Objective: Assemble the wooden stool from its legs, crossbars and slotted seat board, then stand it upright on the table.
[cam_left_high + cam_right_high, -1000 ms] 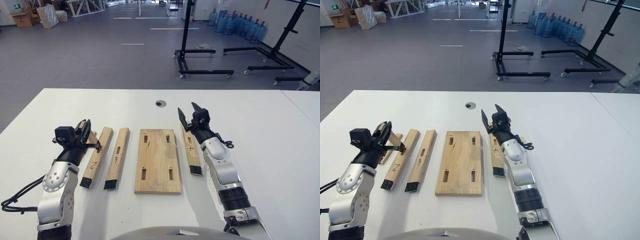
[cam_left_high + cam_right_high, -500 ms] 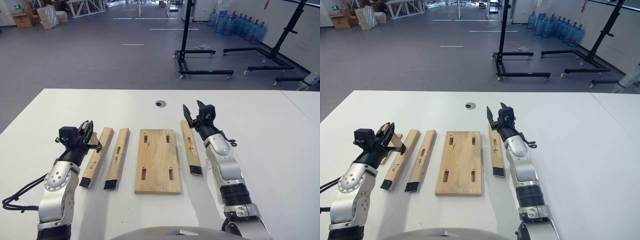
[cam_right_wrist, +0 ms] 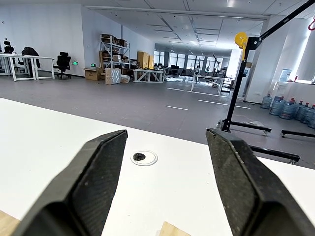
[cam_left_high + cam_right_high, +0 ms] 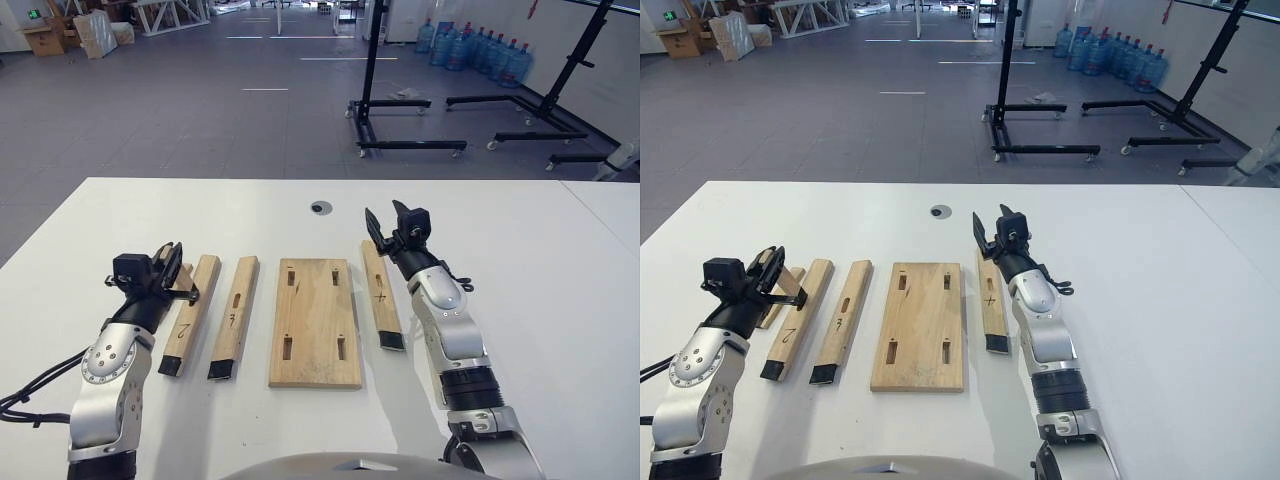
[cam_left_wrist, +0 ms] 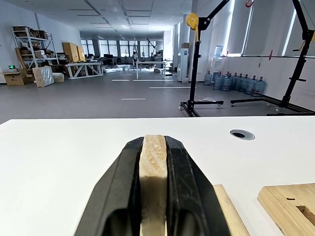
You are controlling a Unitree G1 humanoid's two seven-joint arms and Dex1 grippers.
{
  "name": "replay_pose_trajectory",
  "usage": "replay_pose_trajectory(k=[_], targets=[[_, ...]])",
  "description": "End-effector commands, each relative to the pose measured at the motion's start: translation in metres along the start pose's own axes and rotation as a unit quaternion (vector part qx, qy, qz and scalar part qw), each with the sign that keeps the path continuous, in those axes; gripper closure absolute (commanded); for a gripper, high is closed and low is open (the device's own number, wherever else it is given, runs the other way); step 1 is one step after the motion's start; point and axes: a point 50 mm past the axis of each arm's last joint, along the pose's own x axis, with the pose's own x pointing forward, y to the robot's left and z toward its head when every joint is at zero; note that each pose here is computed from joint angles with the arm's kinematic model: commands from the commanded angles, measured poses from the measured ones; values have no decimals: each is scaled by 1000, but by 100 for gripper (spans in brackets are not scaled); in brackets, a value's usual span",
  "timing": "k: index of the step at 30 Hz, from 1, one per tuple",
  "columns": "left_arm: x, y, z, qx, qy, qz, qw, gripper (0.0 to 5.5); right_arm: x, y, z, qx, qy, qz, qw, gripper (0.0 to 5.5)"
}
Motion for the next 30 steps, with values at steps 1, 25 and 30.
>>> replay_pose_trajectory(k=[1,25,30], targets=[[-13,-1,-23,-7,64,12,998,513,3,-1,3,-6,-3,1,1000,257],[-13,10,4,-22,4,53,998,513,0,3,0,-12,2,2,1000,257],[-13,10,-1,-20,15,54,998,513,0,3,0,-13,3,1,1000,257]])
